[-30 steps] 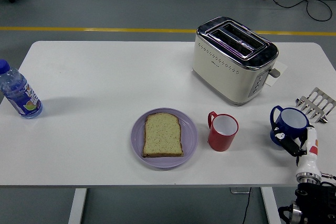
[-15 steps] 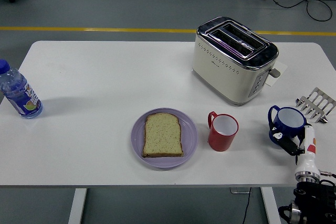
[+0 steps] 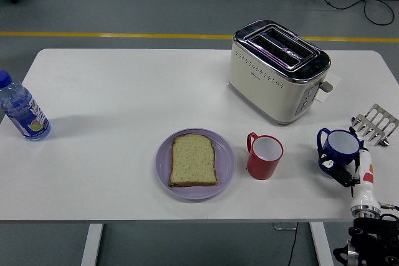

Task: Pick up the cup,pour liquid into bread,place the cup on the desk

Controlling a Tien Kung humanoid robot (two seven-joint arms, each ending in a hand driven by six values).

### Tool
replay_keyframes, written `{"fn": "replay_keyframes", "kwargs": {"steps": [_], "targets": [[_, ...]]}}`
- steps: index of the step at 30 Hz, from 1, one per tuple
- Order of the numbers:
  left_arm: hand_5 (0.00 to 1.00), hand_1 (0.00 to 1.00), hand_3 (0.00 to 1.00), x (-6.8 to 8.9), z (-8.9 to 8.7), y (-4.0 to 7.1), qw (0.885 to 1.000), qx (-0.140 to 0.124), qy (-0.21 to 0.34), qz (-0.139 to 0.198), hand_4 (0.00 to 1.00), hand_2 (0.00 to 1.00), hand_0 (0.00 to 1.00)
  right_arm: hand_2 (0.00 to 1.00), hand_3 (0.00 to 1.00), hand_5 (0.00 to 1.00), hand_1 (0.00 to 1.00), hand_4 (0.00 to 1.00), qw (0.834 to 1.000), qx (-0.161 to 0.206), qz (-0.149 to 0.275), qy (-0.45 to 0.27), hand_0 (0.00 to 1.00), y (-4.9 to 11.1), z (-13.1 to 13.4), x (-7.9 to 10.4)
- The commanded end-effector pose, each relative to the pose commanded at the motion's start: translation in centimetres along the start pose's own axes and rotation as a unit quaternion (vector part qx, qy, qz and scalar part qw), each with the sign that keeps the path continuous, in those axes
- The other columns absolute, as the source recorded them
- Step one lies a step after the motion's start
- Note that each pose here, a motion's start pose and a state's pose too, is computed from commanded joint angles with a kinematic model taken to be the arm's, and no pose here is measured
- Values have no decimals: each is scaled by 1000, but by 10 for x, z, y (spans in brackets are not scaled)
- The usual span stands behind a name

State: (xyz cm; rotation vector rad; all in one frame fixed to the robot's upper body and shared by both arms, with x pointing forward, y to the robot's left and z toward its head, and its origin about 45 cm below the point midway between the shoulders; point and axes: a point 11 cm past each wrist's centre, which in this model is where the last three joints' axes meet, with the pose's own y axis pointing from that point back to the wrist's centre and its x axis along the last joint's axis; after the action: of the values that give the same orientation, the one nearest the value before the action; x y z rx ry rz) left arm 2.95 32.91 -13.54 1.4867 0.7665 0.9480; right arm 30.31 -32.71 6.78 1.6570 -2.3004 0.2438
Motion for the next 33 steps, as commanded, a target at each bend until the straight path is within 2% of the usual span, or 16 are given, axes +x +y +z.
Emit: {"fn": "replay_keyframes", "kwargs": {"steps": [2,3,8,9,22,30,33], "targets": [[840,645,544,0,0,0,1000,0,-1,0,319,655,635,884,947,71,737,856,1000,0,0,1,898,0,0,0],[841,646,544,0,-1,0,1000,1,-1,0,320,656,635,917,959,92,762,877,1000,0,-1,2,918,0,0,0],[841,646,544,-1,-2,0,1000,2,-2,-1,320,656,635,917,959,92,762,877,1000,-1,1,7,918,-1,0,2],[841,645,544,-1,-3,0,1000,2,-2,-1,320,654,635,957,998,97,807,903,1000,-1,2,8,961,-1,0,2],[842,645,545,0,0,0,1000,0,0,0,320,654,635,980,998,110,823,910,1000,9,14,4,980,-6,-11,9],[842,646,545,1,2,0,1000,-3,1,1,320,655,635,983,998,111,825,911,999,38,14,-5,981,-7,-30,13],[841,647,546,2,3,0,1000,-3,2,2,320,655,635,980,998,109,826,914,998,63,9,-14,981,-6,-46,12]]}}
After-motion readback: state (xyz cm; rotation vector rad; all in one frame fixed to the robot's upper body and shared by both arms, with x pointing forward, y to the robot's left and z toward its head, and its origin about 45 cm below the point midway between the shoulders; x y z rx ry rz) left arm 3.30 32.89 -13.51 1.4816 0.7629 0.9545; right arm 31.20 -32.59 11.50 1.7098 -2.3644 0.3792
